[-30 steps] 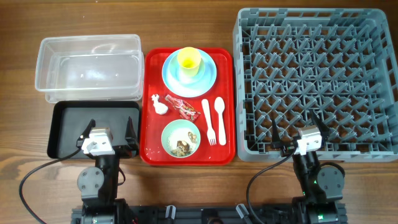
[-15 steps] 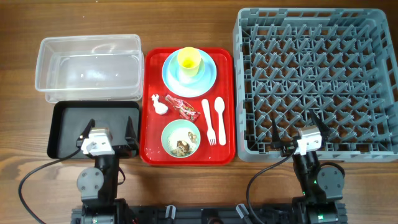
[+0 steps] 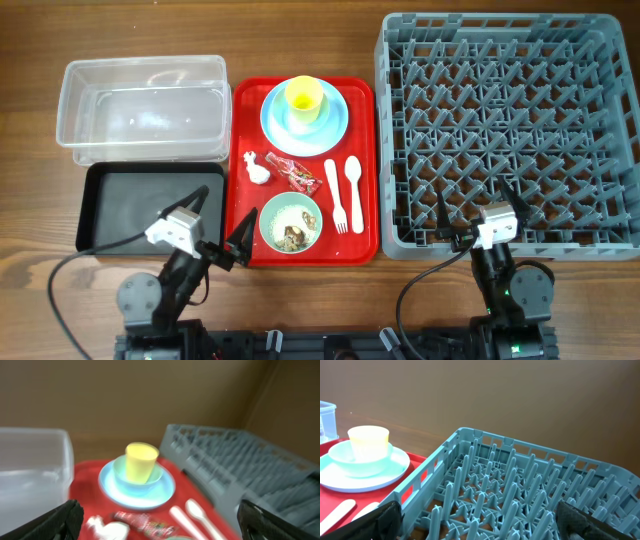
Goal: Sort waste into correct bins and load items into the dishwasher rack
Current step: 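Reach the left gripper to the white tissue and grasp it, then carry the tissue left and drop it into the clear bin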
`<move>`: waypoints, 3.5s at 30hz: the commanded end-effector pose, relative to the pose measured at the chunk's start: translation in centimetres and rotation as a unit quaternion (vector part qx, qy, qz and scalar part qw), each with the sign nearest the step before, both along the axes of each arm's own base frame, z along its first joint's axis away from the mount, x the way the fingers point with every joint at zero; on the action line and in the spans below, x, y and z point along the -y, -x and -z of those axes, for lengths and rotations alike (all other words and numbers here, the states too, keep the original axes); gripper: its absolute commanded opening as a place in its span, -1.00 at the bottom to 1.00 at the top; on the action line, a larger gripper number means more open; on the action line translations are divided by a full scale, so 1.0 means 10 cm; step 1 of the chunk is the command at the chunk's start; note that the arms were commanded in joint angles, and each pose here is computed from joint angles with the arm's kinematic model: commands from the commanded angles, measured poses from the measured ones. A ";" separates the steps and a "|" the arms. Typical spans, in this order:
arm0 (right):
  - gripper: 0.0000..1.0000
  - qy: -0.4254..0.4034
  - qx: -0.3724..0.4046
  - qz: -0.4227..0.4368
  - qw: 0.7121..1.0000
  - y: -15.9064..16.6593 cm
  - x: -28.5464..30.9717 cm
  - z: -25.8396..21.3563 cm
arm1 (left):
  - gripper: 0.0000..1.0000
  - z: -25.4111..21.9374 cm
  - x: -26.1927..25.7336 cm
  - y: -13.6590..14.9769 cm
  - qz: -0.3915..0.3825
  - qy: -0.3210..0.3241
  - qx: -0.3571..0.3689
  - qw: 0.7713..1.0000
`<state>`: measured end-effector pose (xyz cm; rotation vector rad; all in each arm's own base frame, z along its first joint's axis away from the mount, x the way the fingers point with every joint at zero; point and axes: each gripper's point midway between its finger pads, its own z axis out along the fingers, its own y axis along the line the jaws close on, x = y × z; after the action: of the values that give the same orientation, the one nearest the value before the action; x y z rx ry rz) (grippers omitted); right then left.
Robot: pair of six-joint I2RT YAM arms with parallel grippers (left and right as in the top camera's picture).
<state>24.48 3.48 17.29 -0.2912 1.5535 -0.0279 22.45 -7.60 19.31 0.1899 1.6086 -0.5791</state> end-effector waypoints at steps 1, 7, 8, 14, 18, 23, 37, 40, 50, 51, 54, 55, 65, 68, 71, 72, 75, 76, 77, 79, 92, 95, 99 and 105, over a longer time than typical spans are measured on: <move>0.99 0.002 0.006 -0.004 1.000 0.01 -0.01 -0.02 | 1.00 -0.67 0.06 0.08 0.018 0.044 -0.026 0.999; 0.99 0.002 0.006 -0.004 1.000 0.01 -0.01 -0.02 | 1.00 -1.18 0.04 -0.15 0.009 0.061 -0.250 0.966; 0.99 0.002 0.006 -0.004 1.000 0.01 -0.01 -0.02 | 1.00 -1.24 0.04 -0.23 0.008 0.063 -0.273 0.960; 0.99 0.002 0.006 -0.004 1.000 0.01 -0.01 -0.02 | 0.65 -0.96 0.11 -0.50 0.030 0.088 -0.420 0.903; 1.00 0.002 0.006 -0.004 1.000 0.01 -0.01 -0.02 | -0.24 -0.54 0.09 -0.61 0.021 0.095 -0.506 0.857; 0.99 0.002 0.006 -0.004 1.000 0.00 -0.01 -0.02 | -0.92 -0.04 0.02 -0.62 -0.014 0.075 -0.596 0.800; 1.00 0.002 0.006 -0.004 1.000 0.01 -0.01 -0.02 | 0.53 0.46 0.44 -0.82 -0.106 -0.090 -0.582 0.801; 0.99 0.002 0.006 -0.004 1.000 0.00 -0.01 -0.02 | 0.15 0.59 0.55 -0.91 -0.094 -0.102 -0.582 0.801; 1.00 0.002 0.006 -0.004 1.000 0.00 -0.01 -0.02 | 0.02 0.68 0.51 -0.99 -0.107 -0.113 -0.580 0.799; 0.99 0.002 0.006 -0.004 1.000 0.00 -0.01 -0.02 | 0.03 0.68 0.50 -1.00 -0.112 -0.114 -0.578 0.801; 0.99 0.002 0.006 -0.004 1.000 0.01 -0.01 -0.02 | -0.02 0.75 0.46 -1.06 -0.141 -0.101 -0.580 0.796; 0.99 0.002 0.006 -0.004 1.000 0.00 -0.01 -0.02 | -0.05 0.79 0.43 -1.08 -0.154 -0.104 -0.583 0.791; 0.99 0.002 0.006 -0.004 1.000 0.00 -0.01 -0.02 | -0.15 1.37 0.32 -1.11 -0.205 -0.134 -0.628 0.739; 1.00 0.002 0.006 -0.004 1.000 0.00 -0.01 -0.02 | -0.15 1.56 0.30 -1.12 -0.213 -0.143 -0.638 0.726; 0.99 0.002 0.006 -0.004 1.000 0.01 -0.01 -0.03 | -0.14 1.67 0.30 -1.15 -0.214 -0.146 -0.641 0.722; 1.00 0.002 0.006 -0.004 1.000 0.01 -0.01 -0.02 | -0.14 1.70 0.30 -1.15 -0.214 -0.148 -0.643 0.720; 0.99 0.002 0.006 -0.004 1.000 0.01 -0.01 -0.02 | -0.17 1.77 0.30 -1.13 -0.215 -0.152 -0.650 0.713; 0.99 0.002 0.006 -0.004 1.000 0.00 -0.01 -0.02 | -0.25 1.77 0.30 -1.13 -0.215 -0.152 -0.650 0.713; 0.99 0.002 0.006 -0.004 1.000 0.01 -0.01 -0.02 | -0.33 1.77 0.29 -1.12 -0.215 -0.153 -0.651 0.712; 0.99 0.002 0.006 -0.004 1.000 0.00 -0.01 -0.02 | -0.55 1.77 0.29 -1.12 -0.215 -0.153 -0.651 0.712; 0.99 0.002 0.006 -0.004 1.000 0.00 -0.01 -0.02 | -0.92 0.53 0.12 -1.34 -0.233 -0.097 -0.597 0.762; 0.99 0.002 0.006 -0.004 1.000 0.01 -0.01 -0.02 | -0.92 0.19 -0.10 -1.46 -0.263 -0.065 -0.550 0.790; 0.99 0.002 0.006 -0.004 1.000 0.00 -0.01 -0.02 | -0.92 0.06 -0.59 -1.62 -0.344 -0.060 -0.504 0.790; 0.99 0.002 0.006 -0.004 1.000 0.00 -0.01 -0.02 | -0.85 0.47 -0.96 -1.90 -0.392 -0.057 -0.512 0.762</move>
<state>24.48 3.49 17.31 -0.2914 1.5527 -0.0276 40.58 0.05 17.33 -0.7922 2.5224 0.0557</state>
